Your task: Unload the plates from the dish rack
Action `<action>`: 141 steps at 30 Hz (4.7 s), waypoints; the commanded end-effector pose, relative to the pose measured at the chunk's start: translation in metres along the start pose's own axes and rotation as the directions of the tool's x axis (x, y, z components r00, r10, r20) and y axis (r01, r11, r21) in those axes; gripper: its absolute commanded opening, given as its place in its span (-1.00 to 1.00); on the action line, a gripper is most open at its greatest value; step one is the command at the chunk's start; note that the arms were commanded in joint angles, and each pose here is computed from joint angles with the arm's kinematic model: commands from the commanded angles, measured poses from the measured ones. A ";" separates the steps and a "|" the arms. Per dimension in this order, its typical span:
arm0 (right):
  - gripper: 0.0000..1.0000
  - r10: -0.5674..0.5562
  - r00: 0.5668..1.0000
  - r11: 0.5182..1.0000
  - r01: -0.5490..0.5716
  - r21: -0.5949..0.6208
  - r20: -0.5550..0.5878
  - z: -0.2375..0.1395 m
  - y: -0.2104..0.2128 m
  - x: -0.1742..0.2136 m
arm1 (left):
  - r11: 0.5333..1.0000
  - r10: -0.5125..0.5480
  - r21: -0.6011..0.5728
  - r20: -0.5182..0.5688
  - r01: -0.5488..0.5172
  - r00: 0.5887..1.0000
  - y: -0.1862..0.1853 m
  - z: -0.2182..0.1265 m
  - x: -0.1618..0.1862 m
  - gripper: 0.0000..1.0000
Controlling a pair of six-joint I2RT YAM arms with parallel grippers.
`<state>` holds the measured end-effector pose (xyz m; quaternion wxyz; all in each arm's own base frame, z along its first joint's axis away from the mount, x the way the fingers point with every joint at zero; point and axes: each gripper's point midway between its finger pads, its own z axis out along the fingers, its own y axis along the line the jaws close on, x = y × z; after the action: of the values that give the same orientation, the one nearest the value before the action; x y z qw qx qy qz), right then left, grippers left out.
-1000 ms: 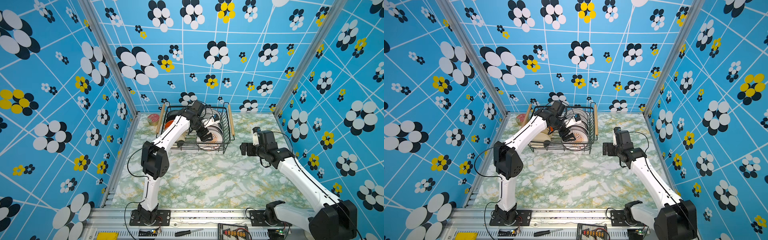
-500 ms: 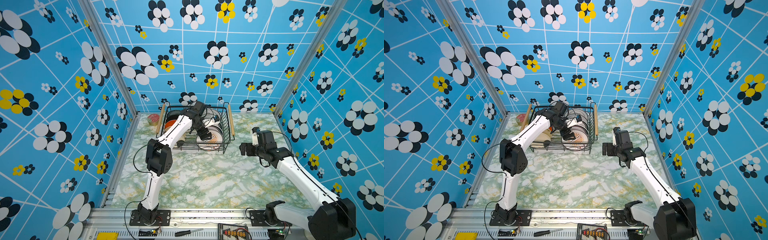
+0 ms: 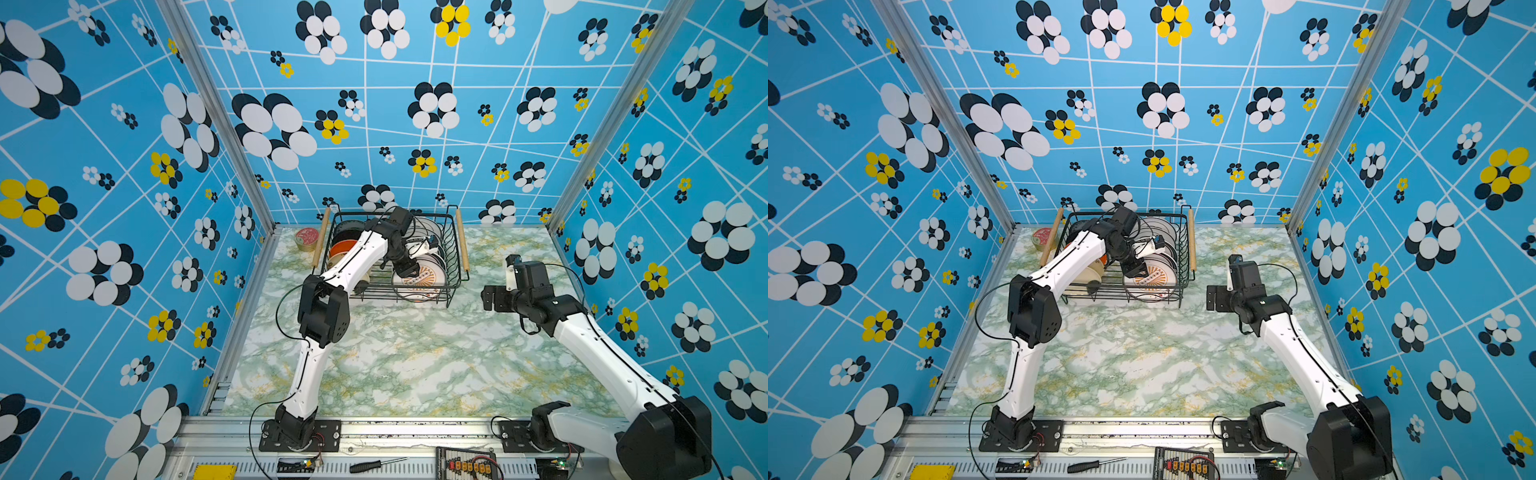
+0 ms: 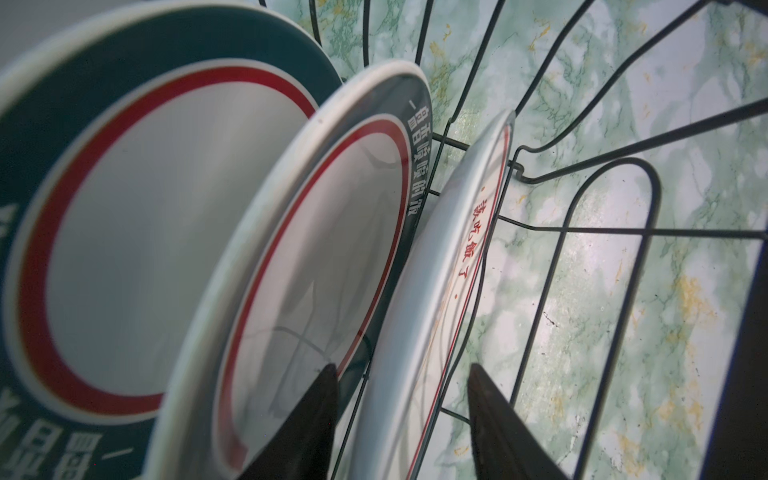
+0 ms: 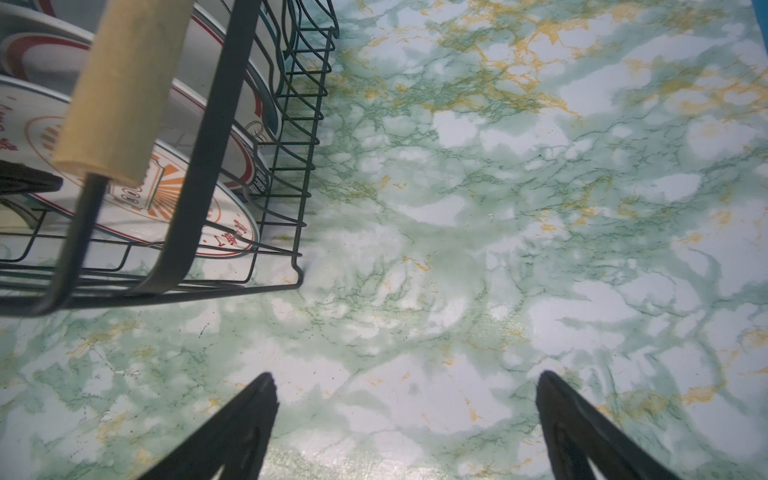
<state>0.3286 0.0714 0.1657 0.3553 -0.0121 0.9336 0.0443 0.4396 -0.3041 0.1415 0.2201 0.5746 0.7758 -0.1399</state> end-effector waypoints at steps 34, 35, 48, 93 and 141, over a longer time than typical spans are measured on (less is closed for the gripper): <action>0.98 0.042 0.997 0.997 -0.039 0.059 -0.057 0.003 -0.014 0.025 | 1.000 -0.010 0.026 -0.073 0.012 0.997 -0.008 -0.004 0.025 -0.97; 0.98 0.040 0.998 0.998 -0.037 0.058 -0.053 0.002 -0.013 0.024 | 1.000 -0.009 0.026 -0.075 0.011 0.997 -0.008 -0.005 0.025 -1.00; 0.99 0.041 0.999 0.998 -0.040 0.054 -0.035 0.001 -0.012 0.015 | 0.999 0.015 -0.044 -0.053 -0.017 0.999 -0.005 -0.040 0.012 -1.00; 0.98 0.341 0.940 0.738 -0.283 -0.613 -0.024 -0.074 0.104 -0.078 | 0.616 -0.688 0.088 0.544 0.783 0.480 -0.050 -0.235 -0.064 -1.00; -0.12 0.491 0.833 0.314 -0.443 -0.840 -0.256 -0.078 0.176 -0.108 | 0.266 -0.936 0.678 0.352 0.685 0.015 -0.085 -0.182 -0.063 -1.00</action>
<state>0.3520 0.2324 0.2934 0.2852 0.1004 0.7463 0.5929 0.3402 -0.2885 0.3103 0.2697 -0.0891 0.7898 -0.5437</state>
